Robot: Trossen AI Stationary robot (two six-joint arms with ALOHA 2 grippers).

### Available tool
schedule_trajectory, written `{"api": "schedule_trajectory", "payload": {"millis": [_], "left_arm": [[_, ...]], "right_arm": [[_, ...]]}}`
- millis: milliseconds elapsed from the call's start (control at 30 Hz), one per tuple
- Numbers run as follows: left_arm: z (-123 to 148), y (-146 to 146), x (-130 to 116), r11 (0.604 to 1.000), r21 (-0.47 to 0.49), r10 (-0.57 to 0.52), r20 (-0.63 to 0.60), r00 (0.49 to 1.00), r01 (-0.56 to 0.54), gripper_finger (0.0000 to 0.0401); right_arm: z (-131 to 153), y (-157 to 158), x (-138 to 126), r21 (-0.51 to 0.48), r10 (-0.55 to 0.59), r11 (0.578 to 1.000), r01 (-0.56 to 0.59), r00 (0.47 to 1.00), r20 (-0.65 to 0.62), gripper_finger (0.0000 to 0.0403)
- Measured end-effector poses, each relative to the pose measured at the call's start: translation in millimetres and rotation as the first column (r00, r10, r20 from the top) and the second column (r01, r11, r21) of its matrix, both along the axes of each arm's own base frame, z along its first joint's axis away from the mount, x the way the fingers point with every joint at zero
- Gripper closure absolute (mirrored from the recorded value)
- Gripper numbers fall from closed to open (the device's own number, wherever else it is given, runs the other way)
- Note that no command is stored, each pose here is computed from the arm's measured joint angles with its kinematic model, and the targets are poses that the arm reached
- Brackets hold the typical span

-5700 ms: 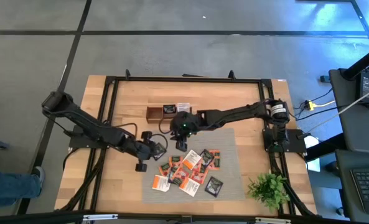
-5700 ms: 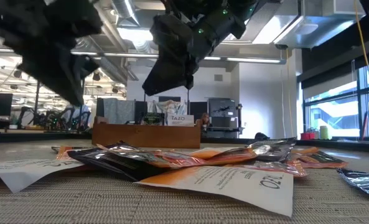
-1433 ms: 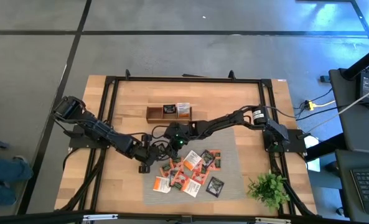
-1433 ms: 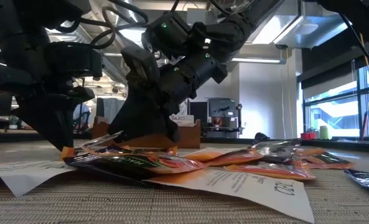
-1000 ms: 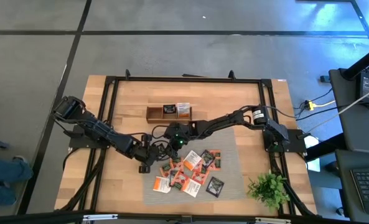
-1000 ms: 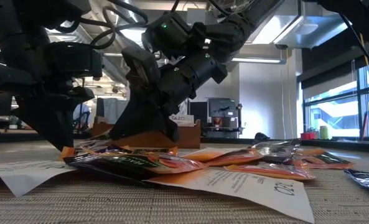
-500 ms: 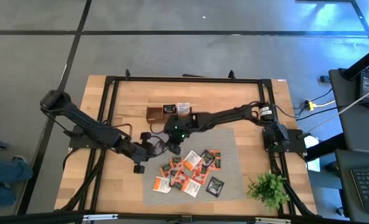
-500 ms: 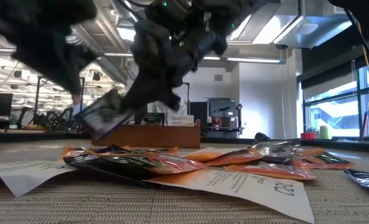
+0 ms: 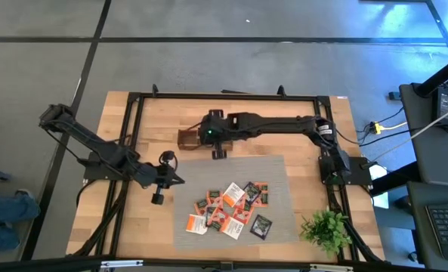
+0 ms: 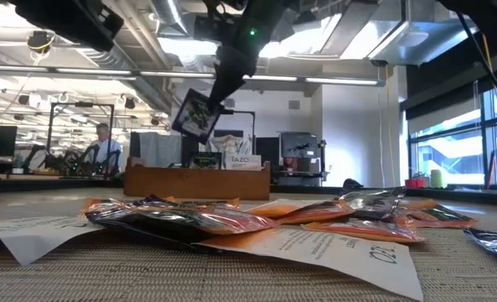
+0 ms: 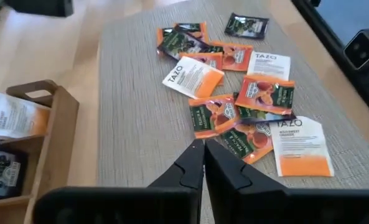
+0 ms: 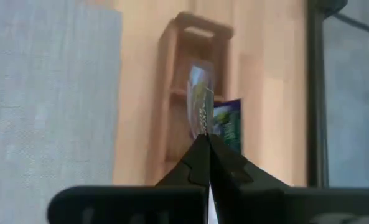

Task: Pick & Place Tea
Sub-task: Put the purple tea bag into the middle section of the wooden organizer

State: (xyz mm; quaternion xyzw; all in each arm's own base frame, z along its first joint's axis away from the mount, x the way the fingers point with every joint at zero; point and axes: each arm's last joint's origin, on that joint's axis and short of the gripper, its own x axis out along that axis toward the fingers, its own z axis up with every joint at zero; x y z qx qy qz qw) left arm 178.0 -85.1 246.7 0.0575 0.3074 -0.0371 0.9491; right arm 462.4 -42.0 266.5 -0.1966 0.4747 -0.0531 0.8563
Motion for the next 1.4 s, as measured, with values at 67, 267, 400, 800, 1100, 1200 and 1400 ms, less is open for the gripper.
{"api": "schedule_trajectory", "payload": {"millis": [67, 267, 400, 800, 1100, 1200, 1400], "left_arm": [[1, 0, -1, 1.000, -0.016, -0.017, 0.001, 1.000, 0.017, 0.0389], [1, -1, -1, 0.999, -0.027, -0.033, -0.005, 0.999, 0.033, 0.0393], [1, -1, -1, 0.999, -0.027, -0.034, -0.006, 0.999, 0.034, 0.0392], [0, 0, -2, 0.999, -0.027, -0.030, -0.018, 0.999, 0.029, 0.0393], [-3, 0, -3, 0.999, -0.023, -0.029, -0.026, 0.999, 0.028, 0.0389], [-3, 0, -3, 0.999, -0.023, -0.029, -0.026, 0.999, 0.028, 0.0392], [-3, 0, -3, 0.999, -0.023, -0.029, -0.026, 0.999, 0.028, 0.0390]], "right_arm": [[-2, -7, -1, -0.003, -0.005, 1.000, 0.005, 1.000, -0.016, 0.0399], [-19, -26, 0, 0.031, -0.063, 0.997, 0.064, 0.998, -0.030, 0.0399], [-29, -34, 0, 0.038, -0.084, 0.996, 0.086, 0.995, -0.056, 0.0399], [-49, -46, 2, 0.046, -0.118, 0.991, 0.123, 0.988, -0.100, 0.0398], [-47, -47, 4, 0.045, -0.119, 0.991, 0.122, 0.990, -0.073, 0.0379], [-47, -47, 4, 0.044, -0.119, 0.992, 0.122, 0.991, -0.067, 0.0378], [-47, -47, 4, 0.044, -0.119, 0.992, 0.122, 0.991, -0.068, 0.0377]]}}
